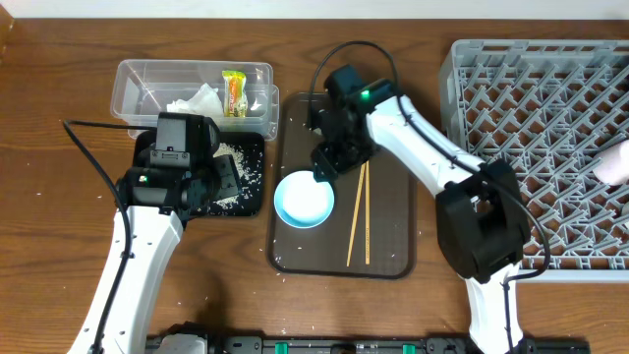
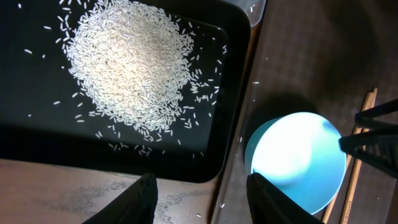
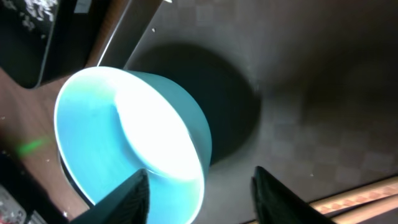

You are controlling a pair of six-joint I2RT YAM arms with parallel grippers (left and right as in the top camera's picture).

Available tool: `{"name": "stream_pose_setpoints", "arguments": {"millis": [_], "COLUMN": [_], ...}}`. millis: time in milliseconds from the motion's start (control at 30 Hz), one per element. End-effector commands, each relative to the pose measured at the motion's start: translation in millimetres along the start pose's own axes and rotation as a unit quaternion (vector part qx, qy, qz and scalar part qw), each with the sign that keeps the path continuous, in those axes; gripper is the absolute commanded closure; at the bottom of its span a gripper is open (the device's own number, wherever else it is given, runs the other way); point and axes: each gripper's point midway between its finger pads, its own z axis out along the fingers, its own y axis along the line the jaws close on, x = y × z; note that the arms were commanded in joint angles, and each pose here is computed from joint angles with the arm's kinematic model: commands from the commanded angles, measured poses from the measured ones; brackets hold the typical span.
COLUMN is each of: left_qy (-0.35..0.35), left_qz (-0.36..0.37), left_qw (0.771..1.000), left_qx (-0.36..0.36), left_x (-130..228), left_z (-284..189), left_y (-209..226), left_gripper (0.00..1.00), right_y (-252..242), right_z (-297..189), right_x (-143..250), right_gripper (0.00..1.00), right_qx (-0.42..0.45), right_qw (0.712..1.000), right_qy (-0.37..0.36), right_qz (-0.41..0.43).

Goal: Sort waste into correct bins and load items into the dishwasher rack
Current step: 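Reach the right gripper to the light-blue bowl and grasp its rim, then carry the light-blue bowl with the right gripper into the rack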

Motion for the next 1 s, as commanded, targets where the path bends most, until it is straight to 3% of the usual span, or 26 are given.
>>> {"name": "stream_pose_setpoints", "arguments": {"millis": [0,300,367,467,567,700,800,867,967], "left_qy": [-0.001,-0.001,0.000,0.000,-0.001,-0.001,-0.001,-0.001,-0.001], "left_qz": [0.002,0.002,0.002,0.002,0.002,0.002,0.002,0.002,0.002], "left_qw": [1.000,1.000,1.000,1.000,1.000,1.000,1.000,1.000,1.000], "left_qx": [-0.007,-0.007,-0.007,-0.007,-0.007,-0.007,-0.007,-0.007,-0.007], "left_x": [-1,-1,-1,-1,-1,-1,-1,-1,-2], "left_z": [1,1,1,1,1,1,1,1,1], "left_y": [3,3,3,3,3,3,3,3,3], "left_gripper": [0.50,0.50,0.50,0.50,0.50,0.50,0.50,0.50,0.50], "right_y": [-8,-5,-6,-6,-8,-32,-71,-102,-148], "right_z": [13,31,36,39,30,-19,-81,-132,-220], "right_x": [6,15,18,17,8,-17,-33,-38,-34], "right_gripper": [0.54,0.70,0.77,0.99,0.99,0.99,0.99,0.99,0.99], "right_qx": [0.050,0.068,0.068,0.068,0.069,0.121,0.216,0.297,0.433], "right_qw": [0.999,0.997,0.997,0.997,0.998,0.991,0.969,0.939,0.861], "right_qy": [0.020,0.029,0.031,0.028,0.010,-0.050,-0.114,-0.161,-0.237], "right_qz": [0.009,0.009,0.015,0.013,0.013,0.023,0.045,0.068,0.120]}}
